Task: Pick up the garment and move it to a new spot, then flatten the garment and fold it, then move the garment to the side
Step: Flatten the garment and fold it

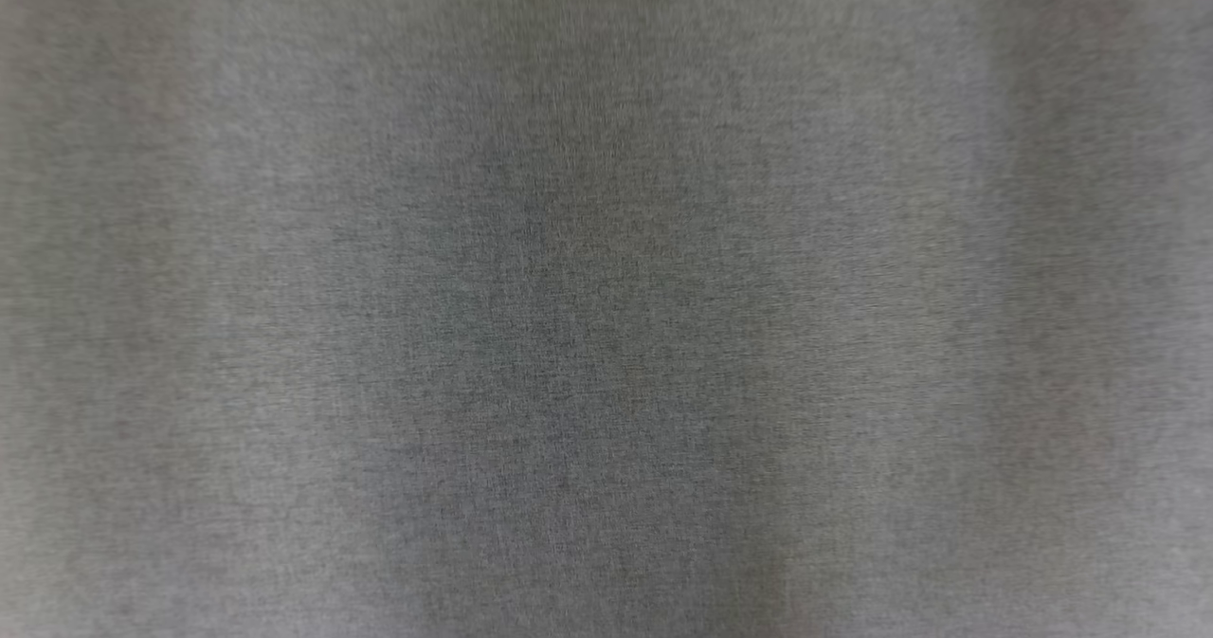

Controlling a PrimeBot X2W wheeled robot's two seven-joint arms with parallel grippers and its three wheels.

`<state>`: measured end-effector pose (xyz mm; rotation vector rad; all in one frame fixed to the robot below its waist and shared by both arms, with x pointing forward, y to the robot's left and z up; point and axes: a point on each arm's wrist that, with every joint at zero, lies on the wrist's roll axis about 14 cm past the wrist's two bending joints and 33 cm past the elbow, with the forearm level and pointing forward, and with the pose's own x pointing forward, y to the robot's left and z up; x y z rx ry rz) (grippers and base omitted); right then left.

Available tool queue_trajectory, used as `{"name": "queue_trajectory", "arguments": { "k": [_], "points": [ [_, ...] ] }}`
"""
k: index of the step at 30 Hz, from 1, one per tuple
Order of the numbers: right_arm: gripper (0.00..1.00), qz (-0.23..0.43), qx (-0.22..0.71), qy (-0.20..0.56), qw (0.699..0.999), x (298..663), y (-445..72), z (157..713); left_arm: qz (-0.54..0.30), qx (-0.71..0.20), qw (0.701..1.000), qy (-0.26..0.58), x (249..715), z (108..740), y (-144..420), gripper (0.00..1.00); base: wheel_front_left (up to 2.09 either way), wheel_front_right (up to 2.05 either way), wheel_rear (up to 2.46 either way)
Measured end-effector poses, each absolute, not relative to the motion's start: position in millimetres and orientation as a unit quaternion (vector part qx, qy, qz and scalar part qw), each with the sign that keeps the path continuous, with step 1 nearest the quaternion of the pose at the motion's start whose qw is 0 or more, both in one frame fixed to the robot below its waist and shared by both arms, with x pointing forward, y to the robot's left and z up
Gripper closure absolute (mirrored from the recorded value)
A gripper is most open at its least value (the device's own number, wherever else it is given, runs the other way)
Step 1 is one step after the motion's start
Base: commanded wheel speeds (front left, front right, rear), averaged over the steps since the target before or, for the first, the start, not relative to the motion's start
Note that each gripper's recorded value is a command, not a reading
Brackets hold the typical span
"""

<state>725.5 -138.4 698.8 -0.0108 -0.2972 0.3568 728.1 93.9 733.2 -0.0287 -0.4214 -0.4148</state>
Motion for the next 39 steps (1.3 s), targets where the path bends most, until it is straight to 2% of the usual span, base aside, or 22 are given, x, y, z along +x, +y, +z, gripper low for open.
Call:
{"name": "queue_trajectory", "arguments": {
  "k": [5, 13, 23, 32, 37, 39],
  "points": [
    [1.0, 0.162, -0.012, -0.139, 0.977, 746, -143, 681, -0.215, -0.005, 0.955, -0.203, 742, 716, 80, 1.0, 0.0, 0.0, 0.0],
    [1.0, 0.167, -0.021, -0.097, 0.981, 760, -136, 629, -0.202, -0.01, 0.965, -0.168, 760, 674, 90, 1.0, 0.0, 0.0, 0.0],
    [1.0, 0.186, -0.016, -0.074, 0.98, 748, -126, 594, -0.222, -0.01, 0.962, -0.16, 745, 646, 85, 1.0, 0.0, 0.0, 0.0],
    [1.0, 0.226, 0.005, -0.039, 0.973, 693, -116, 553, -0.236, -0.057, 0.962, -0.123, 698, 606, 95, 1.0, 0.0, 0.0, 0.0],
    [1.0, 0.249, 0.029, -0.012, 0.968, 650, -106, 531, -0.208, -0.089, 0.968, -0.108, 662, 586, 118, 1.0, 0.0, 0.0, 0.0],
    [1.0, 0.256, 0.038, 0.004, 0.966, 623, -105, 521, -0.209, -0.106, 0.969, -0.083, 631, 563, 115, 1.0, 0.0, 0.0, 0.0]
  ]
}}
